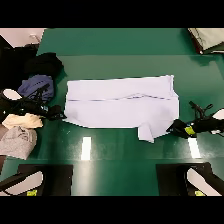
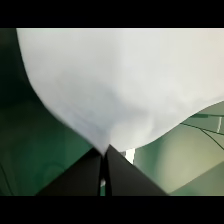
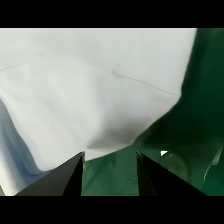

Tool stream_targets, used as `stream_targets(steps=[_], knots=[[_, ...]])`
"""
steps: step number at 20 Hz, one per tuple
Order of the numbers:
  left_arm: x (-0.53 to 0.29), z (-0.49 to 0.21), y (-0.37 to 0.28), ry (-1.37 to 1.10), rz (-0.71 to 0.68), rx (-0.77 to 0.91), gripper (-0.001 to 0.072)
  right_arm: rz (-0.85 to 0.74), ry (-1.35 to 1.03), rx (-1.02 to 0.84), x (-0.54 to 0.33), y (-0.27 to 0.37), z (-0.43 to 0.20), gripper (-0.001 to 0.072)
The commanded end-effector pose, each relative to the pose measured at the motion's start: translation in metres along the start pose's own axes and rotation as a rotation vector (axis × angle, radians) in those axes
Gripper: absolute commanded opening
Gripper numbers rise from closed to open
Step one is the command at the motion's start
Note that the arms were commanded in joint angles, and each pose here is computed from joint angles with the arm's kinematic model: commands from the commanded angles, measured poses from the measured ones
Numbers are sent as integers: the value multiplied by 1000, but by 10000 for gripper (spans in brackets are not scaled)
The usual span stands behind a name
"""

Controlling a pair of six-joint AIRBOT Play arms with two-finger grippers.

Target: Fold the shirts.

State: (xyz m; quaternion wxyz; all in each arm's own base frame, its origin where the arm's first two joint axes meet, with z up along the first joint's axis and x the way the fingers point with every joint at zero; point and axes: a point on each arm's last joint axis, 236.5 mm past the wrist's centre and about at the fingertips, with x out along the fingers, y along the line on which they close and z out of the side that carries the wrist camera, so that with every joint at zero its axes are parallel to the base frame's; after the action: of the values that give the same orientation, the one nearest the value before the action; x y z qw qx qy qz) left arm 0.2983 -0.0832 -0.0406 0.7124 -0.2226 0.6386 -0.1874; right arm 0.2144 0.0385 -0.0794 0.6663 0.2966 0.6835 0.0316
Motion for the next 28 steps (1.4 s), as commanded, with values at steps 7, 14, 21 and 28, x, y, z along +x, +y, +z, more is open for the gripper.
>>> stream_targets(steps=[7, 14, 21, 28], knots=[[0, -3, -1, 11, -4, 2, 20, -13, -76, -18, 6, 2, 15, 17], [-38, -30, -20, 20, 36, 98, 18, -236, -4, -203, -86, -8, -19, 15], [-65, -48, -58, -21, -30, 152, 19, -243, -274, -298, -140, 24, -10, 14], [-48, 12, -33, -183, 10, 57, 19, -222, -306, -370, -104, 54, 56, 14]])
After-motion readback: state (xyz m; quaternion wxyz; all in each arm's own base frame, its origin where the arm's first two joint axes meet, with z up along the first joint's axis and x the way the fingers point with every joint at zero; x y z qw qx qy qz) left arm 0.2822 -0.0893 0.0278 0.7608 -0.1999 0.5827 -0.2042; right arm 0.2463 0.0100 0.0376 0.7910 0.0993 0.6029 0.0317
